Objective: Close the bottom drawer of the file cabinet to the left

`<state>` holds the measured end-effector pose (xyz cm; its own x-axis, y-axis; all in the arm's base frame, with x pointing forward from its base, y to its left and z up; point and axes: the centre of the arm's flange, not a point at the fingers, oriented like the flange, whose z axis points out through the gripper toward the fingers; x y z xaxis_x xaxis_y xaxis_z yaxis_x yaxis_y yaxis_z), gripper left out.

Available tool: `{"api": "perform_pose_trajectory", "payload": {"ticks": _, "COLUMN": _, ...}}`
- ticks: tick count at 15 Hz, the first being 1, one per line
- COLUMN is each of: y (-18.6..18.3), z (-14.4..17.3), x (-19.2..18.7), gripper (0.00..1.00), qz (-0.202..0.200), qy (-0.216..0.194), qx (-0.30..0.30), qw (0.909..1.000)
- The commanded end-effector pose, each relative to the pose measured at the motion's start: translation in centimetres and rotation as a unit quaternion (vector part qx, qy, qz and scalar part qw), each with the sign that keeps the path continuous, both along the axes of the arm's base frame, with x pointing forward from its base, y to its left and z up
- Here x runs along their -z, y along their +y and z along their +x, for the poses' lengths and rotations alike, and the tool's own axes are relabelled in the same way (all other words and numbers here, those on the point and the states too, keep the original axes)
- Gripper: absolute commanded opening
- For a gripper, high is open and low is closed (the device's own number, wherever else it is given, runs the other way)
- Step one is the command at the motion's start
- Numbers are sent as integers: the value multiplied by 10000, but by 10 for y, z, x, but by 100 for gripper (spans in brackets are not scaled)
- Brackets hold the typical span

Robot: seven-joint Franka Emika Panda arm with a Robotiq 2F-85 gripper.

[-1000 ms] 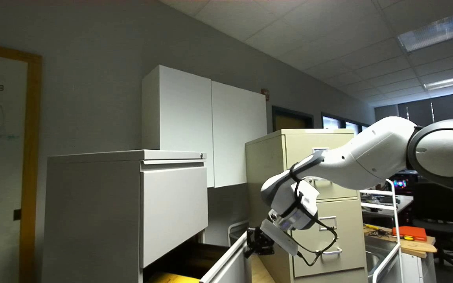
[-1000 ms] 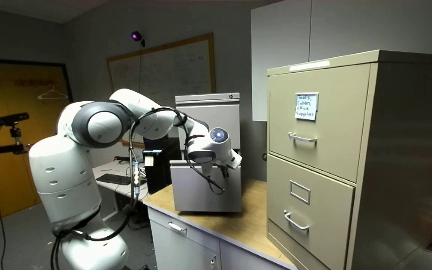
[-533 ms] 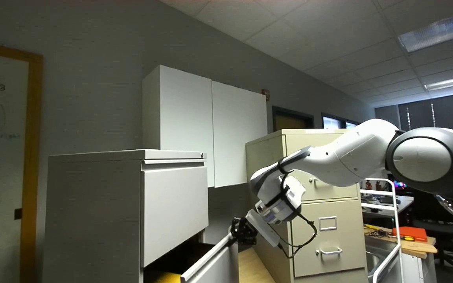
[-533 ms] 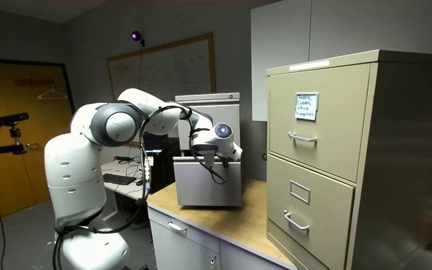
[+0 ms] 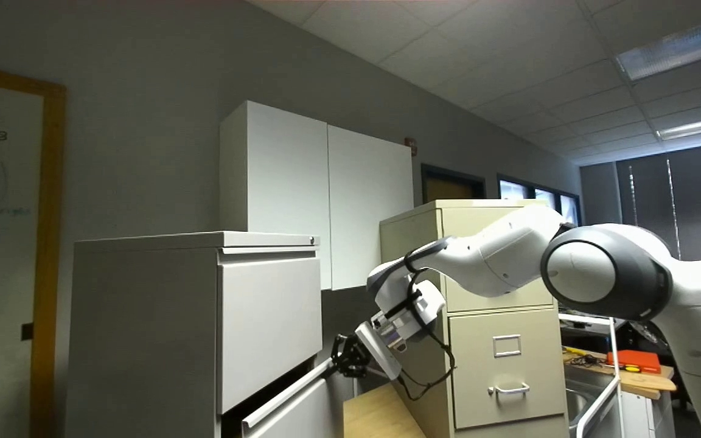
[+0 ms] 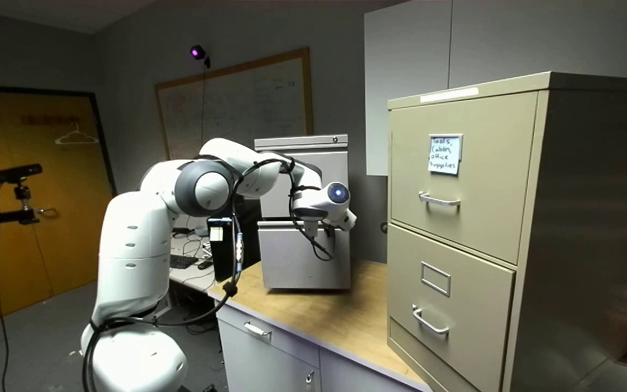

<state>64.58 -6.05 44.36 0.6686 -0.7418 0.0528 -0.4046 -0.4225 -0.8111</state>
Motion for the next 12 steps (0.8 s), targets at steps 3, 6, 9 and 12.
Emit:
{"api": "perform_pose_trajectory", "payload": {"ticks": 3, "y": 10, "z": 65, "x": -20, "gripper": 0, "qz": 315, "qy": -265, "qx": -270, "qw": 9988}}
{"api": "perform_pose_trajectory", "payload": {"ticks": 6, "y": 16, "z": 81, "x": -21, "gripper": 0, "qz": 318, "qy": -275, "qx": -403, "qw": 9983}}
{"api": "perform_pose_trajectory", "payload": {"ticks": 9, "y": 23, "z": 93, "x": -19, "gripper": 0, "qz": 259, "qy": -282, "qx": -540, "qw": 9978}}
{"api": "perform_pose_trajectory", "payload": {"ticks": 12, "y": 26, "z": 93, "x": -17, "gripper": 0, "qz": 177, "qy": -230, "qx": -657, "qw": 9974}}
